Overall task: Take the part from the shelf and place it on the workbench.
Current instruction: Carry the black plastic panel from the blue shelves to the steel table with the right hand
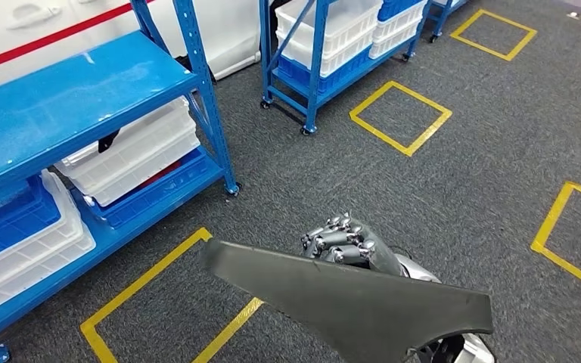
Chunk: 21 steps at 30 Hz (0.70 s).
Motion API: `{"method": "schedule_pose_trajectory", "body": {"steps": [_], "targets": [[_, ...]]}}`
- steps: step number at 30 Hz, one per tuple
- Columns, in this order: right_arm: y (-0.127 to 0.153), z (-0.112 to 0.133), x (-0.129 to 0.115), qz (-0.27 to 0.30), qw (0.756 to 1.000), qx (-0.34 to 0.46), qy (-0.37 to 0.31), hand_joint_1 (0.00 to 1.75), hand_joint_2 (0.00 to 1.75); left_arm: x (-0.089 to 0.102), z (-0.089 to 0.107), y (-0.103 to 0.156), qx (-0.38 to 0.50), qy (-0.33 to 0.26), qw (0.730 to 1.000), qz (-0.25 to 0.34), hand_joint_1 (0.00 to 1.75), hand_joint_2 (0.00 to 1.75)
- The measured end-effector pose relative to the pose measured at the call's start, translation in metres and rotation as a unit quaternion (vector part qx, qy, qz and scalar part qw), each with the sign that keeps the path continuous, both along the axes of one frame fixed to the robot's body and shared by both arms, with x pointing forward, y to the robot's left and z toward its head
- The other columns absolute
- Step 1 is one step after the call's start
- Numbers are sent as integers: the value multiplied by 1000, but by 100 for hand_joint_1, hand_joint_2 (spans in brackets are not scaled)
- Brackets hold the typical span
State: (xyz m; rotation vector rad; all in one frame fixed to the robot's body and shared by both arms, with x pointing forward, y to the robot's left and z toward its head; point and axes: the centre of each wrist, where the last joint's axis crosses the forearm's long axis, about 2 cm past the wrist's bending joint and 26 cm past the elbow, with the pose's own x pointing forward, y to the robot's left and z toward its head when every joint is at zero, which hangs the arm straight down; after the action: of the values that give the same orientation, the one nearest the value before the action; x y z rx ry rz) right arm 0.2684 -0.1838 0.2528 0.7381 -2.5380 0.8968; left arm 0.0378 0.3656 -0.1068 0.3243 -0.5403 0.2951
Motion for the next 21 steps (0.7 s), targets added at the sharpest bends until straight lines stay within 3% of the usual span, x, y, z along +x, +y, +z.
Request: {"method": "schedule_pose_trajectory", "body": {"steps": [4, 11, 21], "targets": [[-1, 5, 5, 5, 1000, 3, 1, 175, 175, 3, 0, -1, -7, 8, 1000, 2, 0, 175], [-2, 1, 23, 78, 996, 41, 30, 175, 175, 3, 0, -5, -16, 14, 1000, 9, 0, 175], [-20, -4, 28, 57, 996, 46, 48, 175, 175, 10, -1, -17, -24, 2, 998, -49, 0, 175]]}}
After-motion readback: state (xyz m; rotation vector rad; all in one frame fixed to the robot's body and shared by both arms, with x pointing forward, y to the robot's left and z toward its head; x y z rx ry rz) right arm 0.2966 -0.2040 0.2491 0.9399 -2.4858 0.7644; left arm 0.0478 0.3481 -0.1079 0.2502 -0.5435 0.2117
